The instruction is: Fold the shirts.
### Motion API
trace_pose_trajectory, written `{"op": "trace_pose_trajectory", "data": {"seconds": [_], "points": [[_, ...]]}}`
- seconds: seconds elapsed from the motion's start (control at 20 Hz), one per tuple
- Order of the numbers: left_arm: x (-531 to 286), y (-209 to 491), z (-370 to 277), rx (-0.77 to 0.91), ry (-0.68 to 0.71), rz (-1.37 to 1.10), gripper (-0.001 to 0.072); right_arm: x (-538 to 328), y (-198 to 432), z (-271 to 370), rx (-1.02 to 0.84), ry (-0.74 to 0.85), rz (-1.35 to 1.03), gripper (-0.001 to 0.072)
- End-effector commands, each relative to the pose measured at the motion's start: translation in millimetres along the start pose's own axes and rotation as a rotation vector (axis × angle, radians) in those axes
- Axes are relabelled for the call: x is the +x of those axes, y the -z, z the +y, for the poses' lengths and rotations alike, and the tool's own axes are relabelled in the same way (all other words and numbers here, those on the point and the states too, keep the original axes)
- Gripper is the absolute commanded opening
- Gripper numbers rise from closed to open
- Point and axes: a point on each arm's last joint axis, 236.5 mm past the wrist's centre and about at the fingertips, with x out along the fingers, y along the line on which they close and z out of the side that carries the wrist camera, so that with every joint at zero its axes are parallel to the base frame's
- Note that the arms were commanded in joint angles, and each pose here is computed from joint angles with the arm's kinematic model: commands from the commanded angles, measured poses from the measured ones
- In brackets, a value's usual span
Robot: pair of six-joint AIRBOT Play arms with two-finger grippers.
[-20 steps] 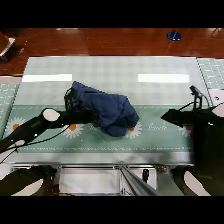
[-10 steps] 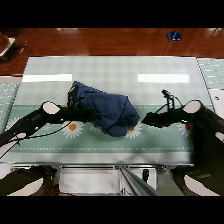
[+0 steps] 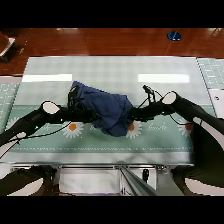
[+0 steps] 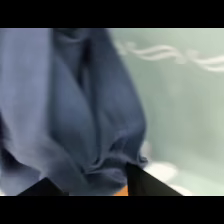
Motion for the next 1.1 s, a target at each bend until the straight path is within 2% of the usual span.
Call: {"op": "trace_pose_trajectory", "data": {"seconds": [0.0,0.1,0.15,0.2,0.35,0.45,0.6,0.7,0.85,1.05], "points": [[-0.2,0.4,-0.8,-0.003,0.003,0.003,0.0023,12.4,2.3,10.8,-0.012,-0.008,0.025,0.037],[-0.2,1.5,-1.8,-0.006,0.007,0.008,0.0023,10.6,-1.6,15.1,-0.019,-0.018,0.017,0.0194],[-0.2,1.9,-2.4,-0.008,0.01,0.009,0.0023,10.4,-1.3,17.3,-0.038,-0.027,0.018,0.005],[-0.2,1.6,-2.5,-0.008,0.01,0.008,0.0023,10.4,-0.1,18.5,-0.063,-0.032,0.023,0.002],[-9.0,-9.1,-6.5,0.007,0.025,-0.011,0.0023,-1.0,-1.3,23.4,-0.09,-0.056,0.044,0.0019],[-50.8,-48.3,-33.4,0.104,0.086,-0.107,0.0023,-42.8,-35.6,38.9,-0.151,-0.075,-0.037,0.0019],[-166.7,-135.9,-75.2,0.181,0.122,-0.43,0.0023,-171.8,-114.2,80.3,-0.279,-0.068,-0.353,0.0018],[-248.6,-170.9,-107.1,0.253,0.124,-0.636,0.0023,-276.4,-141.1,114.8,-0.388,-0.032,-0.582,0.0018],[-358.5,-179.1,-172.7,0.407,0.13,-0.885,0.0023,-419.8,-123.4,171.2,-0.563,0.051,-0.88,0.0018],[-468.6,-135.4,-252.2,0.62,0.108,-1.143,0.0023,-544.5,-39.5,217.5,-0.72,0.218,-1.206,0.0018]]}}
